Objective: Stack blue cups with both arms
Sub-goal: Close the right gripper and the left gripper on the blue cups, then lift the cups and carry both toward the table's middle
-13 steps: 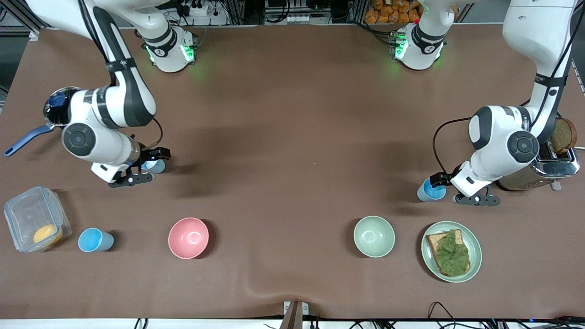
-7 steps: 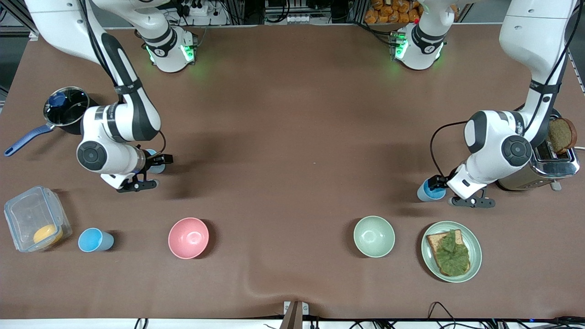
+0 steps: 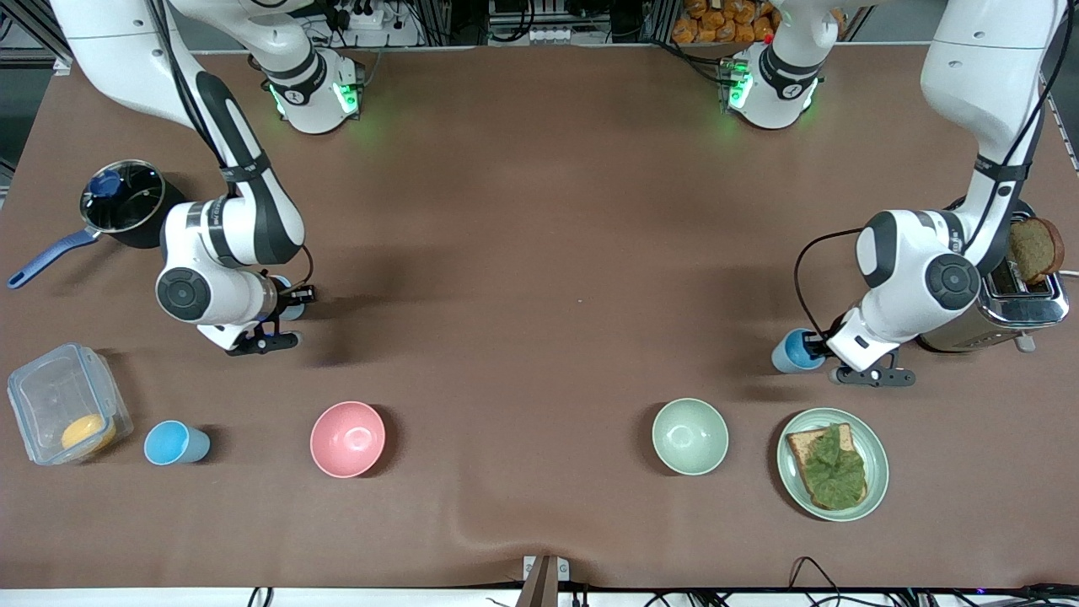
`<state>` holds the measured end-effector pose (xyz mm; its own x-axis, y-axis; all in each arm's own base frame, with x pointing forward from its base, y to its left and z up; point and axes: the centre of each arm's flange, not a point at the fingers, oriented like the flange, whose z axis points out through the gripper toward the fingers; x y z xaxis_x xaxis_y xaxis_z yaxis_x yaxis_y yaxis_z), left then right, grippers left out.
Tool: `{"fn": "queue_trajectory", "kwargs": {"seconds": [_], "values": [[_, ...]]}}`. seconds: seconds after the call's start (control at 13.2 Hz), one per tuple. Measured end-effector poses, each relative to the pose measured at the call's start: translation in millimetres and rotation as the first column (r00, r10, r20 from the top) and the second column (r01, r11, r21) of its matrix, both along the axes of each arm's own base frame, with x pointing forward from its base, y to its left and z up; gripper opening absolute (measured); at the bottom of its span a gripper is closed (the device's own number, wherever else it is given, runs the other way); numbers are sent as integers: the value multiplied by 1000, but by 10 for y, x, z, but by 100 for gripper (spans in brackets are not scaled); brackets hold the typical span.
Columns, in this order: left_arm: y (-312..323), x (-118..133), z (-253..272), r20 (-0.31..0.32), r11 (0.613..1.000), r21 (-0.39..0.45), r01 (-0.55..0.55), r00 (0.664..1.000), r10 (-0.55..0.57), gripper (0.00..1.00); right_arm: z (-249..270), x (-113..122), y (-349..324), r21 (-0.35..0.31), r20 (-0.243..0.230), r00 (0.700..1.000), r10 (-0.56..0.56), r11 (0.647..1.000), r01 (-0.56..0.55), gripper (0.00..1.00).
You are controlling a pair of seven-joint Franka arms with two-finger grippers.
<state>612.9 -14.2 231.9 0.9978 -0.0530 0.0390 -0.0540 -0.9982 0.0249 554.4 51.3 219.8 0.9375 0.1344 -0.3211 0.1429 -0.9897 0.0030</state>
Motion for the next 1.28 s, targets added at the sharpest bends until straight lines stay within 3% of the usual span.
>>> {"fn": "queue_trajectory", "kwargs": {"seconds": [0.23, 0.6, 0.83, 1.13, 1.28], "values": [[-35, 41, 105, 22, 1000, -3, -13, 1000, 13, 4, 49, 26, 34, 0, -7, 1000, 6, 1000, -6, 4], [-232, 95, 481, 84, 999, -17, -27, 996, 28, 4, 371, 161, 383, 11, -47, 998, 35, 999, -35, 3], [-265, 118, 622, 107, 999, -21, -33, 994, 35, 4, 682, 200, 1093, 59, -40, 999, 6, 998, -4, 3], [-559, 180, 837, 88, 997, -44, -64, 994, 67, 4, 939, -9, 2303, 104, -16, 999, -50, 993, 51, 3], [-803, 223, 1011, 73, 993, -63, -97, 992, 102, 4, 943, -80, 2804, 96, -3, 998, -66, 993, 66, 3]]}}
